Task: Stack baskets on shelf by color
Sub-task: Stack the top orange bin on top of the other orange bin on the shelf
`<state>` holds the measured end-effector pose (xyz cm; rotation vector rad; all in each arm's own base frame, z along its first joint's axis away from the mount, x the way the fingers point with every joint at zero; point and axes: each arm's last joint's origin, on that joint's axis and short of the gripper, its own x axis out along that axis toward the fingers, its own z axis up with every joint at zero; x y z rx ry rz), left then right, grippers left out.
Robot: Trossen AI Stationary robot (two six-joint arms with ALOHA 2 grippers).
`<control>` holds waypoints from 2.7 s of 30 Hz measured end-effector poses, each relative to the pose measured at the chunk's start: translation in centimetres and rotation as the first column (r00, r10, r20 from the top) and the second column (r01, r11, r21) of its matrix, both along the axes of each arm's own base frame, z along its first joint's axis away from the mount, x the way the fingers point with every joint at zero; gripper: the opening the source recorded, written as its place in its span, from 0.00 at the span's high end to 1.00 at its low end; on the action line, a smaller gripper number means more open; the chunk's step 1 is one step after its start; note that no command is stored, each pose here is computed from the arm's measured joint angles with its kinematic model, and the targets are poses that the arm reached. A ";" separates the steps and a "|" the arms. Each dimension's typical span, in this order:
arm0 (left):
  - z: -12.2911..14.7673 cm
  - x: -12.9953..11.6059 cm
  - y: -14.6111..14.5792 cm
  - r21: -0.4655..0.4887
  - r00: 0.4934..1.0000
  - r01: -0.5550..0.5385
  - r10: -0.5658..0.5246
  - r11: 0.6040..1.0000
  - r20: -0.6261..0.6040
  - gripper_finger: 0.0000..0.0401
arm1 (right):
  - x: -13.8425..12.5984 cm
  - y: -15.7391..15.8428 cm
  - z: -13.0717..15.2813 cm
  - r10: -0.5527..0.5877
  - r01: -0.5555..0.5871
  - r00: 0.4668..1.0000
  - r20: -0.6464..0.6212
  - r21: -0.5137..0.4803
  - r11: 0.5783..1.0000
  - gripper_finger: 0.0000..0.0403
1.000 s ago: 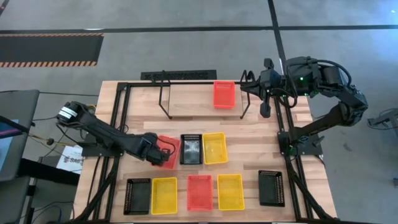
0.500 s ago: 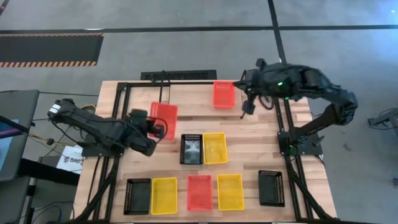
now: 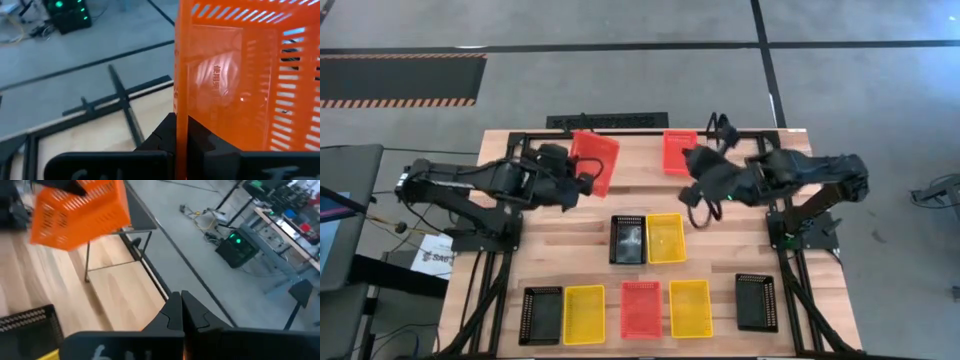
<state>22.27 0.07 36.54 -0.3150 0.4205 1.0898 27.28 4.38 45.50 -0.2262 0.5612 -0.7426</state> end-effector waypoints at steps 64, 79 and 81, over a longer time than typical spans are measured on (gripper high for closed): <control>-3.7 11.4 9.9 -0.102 0.957 0.241 -0.218 0.965 0.192 1.00 | -4.5 1.7 -1.9 -0.292 0.289 0.922 0.253 0.049 0.956 0.92; 3.4 12.3 7.3 0.330 0.966 0.207 -0.245 0.921 0.078 1.00 | -0.1 -1.2 -0.7 -0.380 0.352 0.827 0.414 0.144 0.925 0.71; 3.4 12.3 7.3 0.340 0.965 0.217 -0.253 0.915 0.065 1.00 | 0.7 -1.6 -0.5 -0.369 0.339 0.833 0.413 0.146 0.929 0.69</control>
